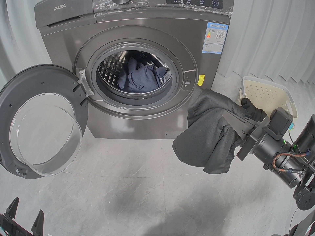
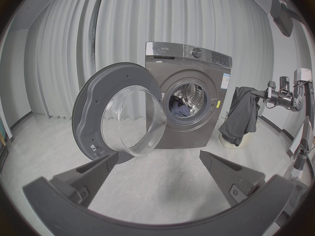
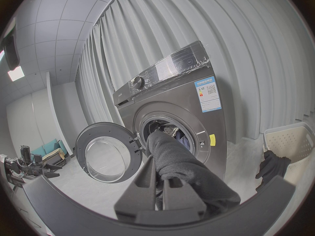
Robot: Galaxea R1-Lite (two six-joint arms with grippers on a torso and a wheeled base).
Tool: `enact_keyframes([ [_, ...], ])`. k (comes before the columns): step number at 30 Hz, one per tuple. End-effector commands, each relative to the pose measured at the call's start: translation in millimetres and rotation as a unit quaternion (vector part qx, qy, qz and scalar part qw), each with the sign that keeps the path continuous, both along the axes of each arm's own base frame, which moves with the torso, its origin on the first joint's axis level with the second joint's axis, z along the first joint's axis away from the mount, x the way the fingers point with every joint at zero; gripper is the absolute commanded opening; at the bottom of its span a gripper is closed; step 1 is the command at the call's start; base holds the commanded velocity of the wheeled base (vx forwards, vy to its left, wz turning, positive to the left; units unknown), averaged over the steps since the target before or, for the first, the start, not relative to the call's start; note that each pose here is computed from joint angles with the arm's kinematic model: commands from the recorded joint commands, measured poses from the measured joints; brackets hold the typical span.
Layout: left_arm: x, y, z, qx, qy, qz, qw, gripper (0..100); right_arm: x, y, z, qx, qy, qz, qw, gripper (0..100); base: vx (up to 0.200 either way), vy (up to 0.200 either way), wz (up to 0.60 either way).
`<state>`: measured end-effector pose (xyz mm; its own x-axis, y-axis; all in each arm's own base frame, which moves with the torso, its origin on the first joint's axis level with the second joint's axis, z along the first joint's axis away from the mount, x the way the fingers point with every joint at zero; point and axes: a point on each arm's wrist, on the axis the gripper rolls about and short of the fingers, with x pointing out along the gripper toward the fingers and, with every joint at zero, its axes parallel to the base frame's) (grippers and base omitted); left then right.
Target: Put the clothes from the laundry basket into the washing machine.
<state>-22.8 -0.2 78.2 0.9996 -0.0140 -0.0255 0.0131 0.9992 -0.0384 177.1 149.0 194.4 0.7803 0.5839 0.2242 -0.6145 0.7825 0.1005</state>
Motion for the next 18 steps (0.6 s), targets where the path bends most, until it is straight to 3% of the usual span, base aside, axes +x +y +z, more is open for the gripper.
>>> enact_keyframes([
  [1, -0.6, 0.0, -2.2, 0.0, -0.004, 0.0, 1.0, 100, 0.3, 0.3, -0.5, -0.001, 0.001, 0.0, 1.0, 0, 0.0, 0.2, 0.0],
  [4, -0.6, 0.0, -2.2, 0.001, -0.004, 0.0, 1.0, 100, 0.6, 0.5, 0.1, 0.0, 0.0, 0.0, 1.0, 0, 0.0, 0.2, 0.0],
  [10, -0.5, -0.1, -2.6, 0.021, -0.006, 0.001, 0.9998, 100, 4.6, 5.5, -1.6, -0.004, 0.003, 0.003, 1.0, 0, 0.0, 0.0, 0.0],
  [18, -0.5, -0.1, -2.6, 0.018, -0.006, 0.001, 0.9998, 100, 15.3, 20.2, -0.8, -0.003, -0.001, 0.007, 1.0, 0, 0.0, 0.0, 0.0],
])
